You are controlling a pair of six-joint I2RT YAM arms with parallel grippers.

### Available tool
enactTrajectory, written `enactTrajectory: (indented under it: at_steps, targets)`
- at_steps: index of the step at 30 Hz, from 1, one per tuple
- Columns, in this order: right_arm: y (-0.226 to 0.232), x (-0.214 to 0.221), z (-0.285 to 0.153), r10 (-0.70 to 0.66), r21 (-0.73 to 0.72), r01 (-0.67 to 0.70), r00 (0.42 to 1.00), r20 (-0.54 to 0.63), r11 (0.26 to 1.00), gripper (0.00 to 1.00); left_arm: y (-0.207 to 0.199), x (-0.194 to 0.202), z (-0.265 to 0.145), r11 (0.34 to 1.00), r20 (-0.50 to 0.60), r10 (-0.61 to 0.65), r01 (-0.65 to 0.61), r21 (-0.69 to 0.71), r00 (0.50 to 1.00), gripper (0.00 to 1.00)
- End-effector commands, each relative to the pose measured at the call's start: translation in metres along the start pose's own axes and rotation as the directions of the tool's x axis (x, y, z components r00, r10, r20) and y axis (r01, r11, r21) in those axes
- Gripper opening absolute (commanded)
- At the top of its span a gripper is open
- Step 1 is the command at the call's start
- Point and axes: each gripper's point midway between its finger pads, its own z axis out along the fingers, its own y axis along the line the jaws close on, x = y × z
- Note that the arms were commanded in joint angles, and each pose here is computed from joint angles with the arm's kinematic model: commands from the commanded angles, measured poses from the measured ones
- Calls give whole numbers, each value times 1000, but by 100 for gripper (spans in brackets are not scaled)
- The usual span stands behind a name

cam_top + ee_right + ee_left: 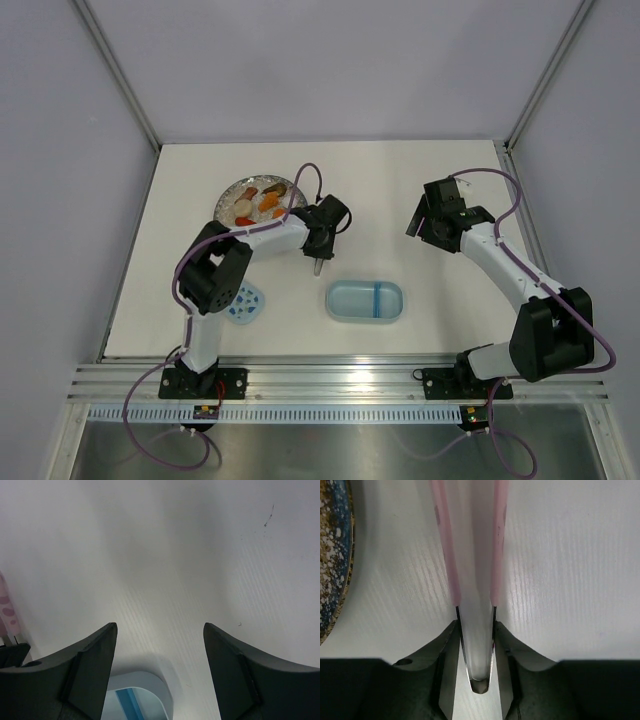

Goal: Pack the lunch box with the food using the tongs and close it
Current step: Pick up the clamp at the center of the board.

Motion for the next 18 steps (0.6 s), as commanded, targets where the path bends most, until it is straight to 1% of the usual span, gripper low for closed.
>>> enactTrajectory:
  at_steps: [1,4,5,7,9,10,11,12,15,16,18]
  targets:
    - [6,-4,0,-9,-27,9,1000,6,1000,77,4,-4,7,1000,11,-5,5,-9,1000,24]
    - [7,-2,1,-9,-31,9,1000,-2,999,77,7,-7,1,1000,16,6,-6,-13,1000,14]
    - [7,-2,1,-11,-31,11,1000,-4,999,78,7,-9,-2,1000,21,12,-12,-13,1000,7]
    - [6,-3,0,-8,-32,8,1000,-4,999,77,8,-16,-17,1000,38,30,-30,-7,999,1]
    - [6,-4,-1,-10,-29,10,1000,1,1000,78,8,-22,-32,999,60,47,-47,9,997,0]
    - [6,-5,-2,-12,-30,12,1000,4,999,77,9,-23,-40,997,62,76,-77,15,995,0]
    - [6,-5,-3,-11,-27,11,1000,4,1000,78,8,-33,-57,996,94,84,-87,33,992,0]
    - [4,-6,-3,-14,-23,15,1000,7,1000,78,10,-30,-65,991,81,123,-126,40,989,0]
    - [4,-7,-5,-15,-20,15,1000,13,1000,77,13,-37,-94,983,101,166,-173,57,981,0]
    - [3,-7,-5,-17,-19,17,1000,10,1000,77,18,-33,-100,979,86,195,-199,48,977,0]
    - [4,-7,-6,-17,-20,17,1000,11,1000,77,23,-31,-115,974,89,218,-223,50,972,0]
